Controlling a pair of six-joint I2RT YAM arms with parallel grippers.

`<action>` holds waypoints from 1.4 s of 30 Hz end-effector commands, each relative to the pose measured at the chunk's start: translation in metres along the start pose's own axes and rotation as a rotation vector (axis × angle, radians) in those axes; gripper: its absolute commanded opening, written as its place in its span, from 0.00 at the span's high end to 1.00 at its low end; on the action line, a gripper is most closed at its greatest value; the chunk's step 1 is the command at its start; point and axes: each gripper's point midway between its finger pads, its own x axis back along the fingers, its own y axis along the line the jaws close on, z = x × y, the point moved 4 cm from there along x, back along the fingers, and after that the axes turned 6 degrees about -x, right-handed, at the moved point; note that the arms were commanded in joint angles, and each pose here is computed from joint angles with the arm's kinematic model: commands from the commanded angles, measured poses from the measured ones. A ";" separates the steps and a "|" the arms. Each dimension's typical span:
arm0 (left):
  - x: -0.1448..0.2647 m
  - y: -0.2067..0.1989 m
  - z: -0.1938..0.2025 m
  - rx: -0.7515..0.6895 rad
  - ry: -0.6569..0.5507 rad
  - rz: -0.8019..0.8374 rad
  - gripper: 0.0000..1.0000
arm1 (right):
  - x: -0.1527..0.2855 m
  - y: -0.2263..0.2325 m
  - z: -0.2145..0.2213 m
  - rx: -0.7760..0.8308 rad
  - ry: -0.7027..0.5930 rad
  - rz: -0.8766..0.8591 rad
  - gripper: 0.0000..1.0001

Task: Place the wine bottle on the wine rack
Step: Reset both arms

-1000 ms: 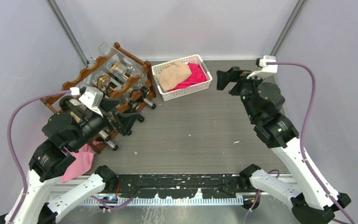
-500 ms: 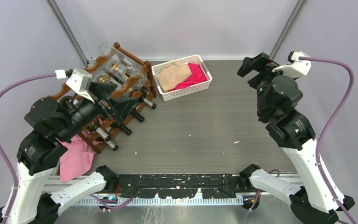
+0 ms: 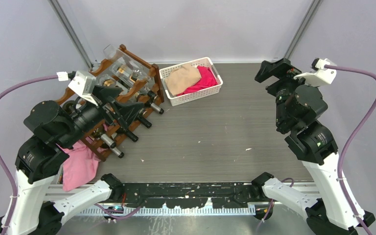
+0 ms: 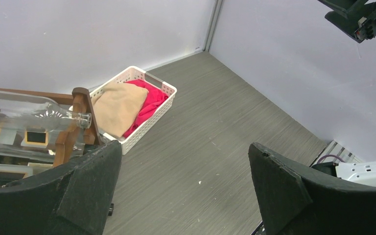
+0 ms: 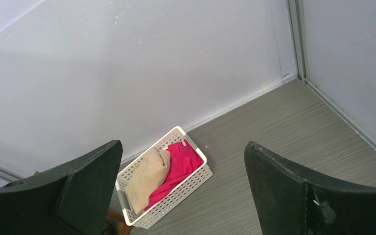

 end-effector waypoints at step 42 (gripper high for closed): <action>0.005 0.003 -0.002 -0.004 -0.021 -0.021 0.00 | -0.009 0.014 0.008 0.015 -0.001 -0.072 0.00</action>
